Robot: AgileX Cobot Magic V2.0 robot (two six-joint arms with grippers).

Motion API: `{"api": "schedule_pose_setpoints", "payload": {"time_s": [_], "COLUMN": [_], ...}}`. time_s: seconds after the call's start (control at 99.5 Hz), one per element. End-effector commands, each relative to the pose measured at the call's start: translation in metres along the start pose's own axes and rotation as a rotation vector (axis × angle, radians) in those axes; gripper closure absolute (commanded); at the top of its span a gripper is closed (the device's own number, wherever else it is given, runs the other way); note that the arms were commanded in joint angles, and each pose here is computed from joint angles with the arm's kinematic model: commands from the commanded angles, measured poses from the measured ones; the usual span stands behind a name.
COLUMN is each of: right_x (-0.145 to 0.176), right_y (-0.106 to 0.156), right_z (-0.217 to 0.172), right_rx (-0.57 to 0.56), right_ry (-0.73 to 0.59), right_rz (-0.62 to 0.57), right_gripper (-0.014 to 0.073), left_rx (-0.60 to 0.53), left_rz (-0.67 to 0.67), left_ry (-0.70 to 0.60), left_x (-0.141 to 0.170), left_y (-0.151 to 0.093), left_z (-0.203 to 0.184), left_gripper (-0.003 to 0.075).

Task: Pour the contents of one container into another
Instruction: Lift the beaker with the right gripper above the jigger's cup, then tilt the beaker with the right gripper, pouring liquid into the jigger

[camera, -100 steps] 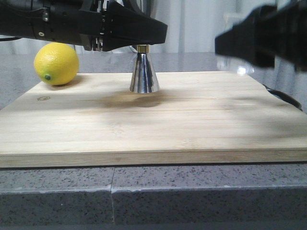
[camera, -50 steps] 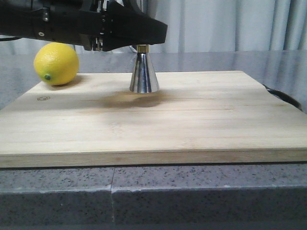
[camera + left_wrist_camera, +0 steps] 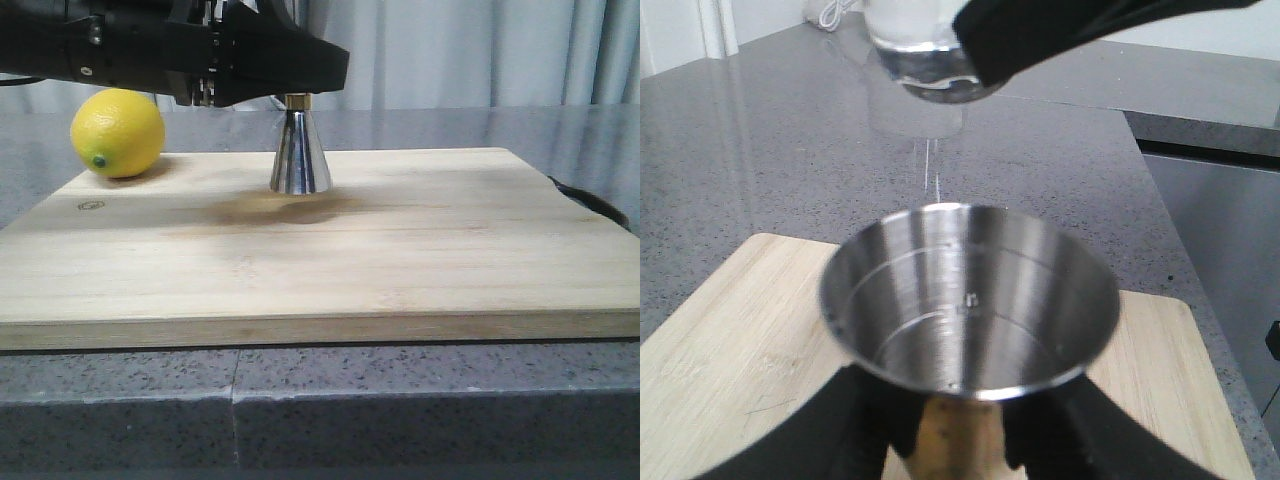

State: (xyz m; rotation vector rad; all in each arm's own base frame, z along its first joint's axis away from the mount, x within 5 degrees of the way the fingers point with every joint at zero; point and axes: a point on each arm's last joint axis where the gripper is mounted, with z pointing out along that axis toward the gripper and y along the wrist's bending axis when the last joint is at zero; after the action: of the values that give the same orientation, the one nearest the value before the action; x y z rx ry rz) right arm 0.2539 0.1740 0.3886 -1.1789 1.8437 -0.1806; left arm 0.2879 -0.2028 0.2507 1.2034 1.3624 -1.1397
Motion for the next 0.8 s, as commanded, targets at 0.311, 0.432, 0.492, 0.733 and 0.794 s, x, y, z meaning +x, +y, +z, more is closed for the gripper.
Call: {"api": "schedule_pose_setpoints", "payload": {"time_s": [0.311, 0.432, 0.492, 0.733, 0.794], "right_x": [-0.029, -0.029, -0.030, -0.030, -0.030], "right_y": [-0.008, -0.006, -0.005, -0.005, -0.006], "right_z": [-0.014, -0.015, -0.015, -0.015, -0.015], "right_rx": [0.046, 0.044, 0.044, 0.047, 0.050], "right_ry": [-0.047, -0.043, -0.042, -0.039, -0.044], "right_rz": [-0.279, -0.351, -0.386, -0.463, -0.470], "right_gripper": [0.0295, 0.0295, 0.0295, 0.0295, 0.0295], "left_rx": [0.010, 0.010, 0.010, 0.010, 0.010], "left_rz": [0.032, 0.032, 0.032, 0.032, 0.032], "left_ry": [-0.130, -0.130, -0.130, -0.130, -0.130], "left_x": [-0.031, -0.031, -0.031, -0.031, -0.031], "left_y": [-0.005, -0.005, -0.005, -0.005, -0.005], "left_z": [-0.002, -0.002, -0.002, -0.002, -0.002], "left_gripper": [0.0523, 0.0523, 0.0523, 0.0523, 0.0523]}}
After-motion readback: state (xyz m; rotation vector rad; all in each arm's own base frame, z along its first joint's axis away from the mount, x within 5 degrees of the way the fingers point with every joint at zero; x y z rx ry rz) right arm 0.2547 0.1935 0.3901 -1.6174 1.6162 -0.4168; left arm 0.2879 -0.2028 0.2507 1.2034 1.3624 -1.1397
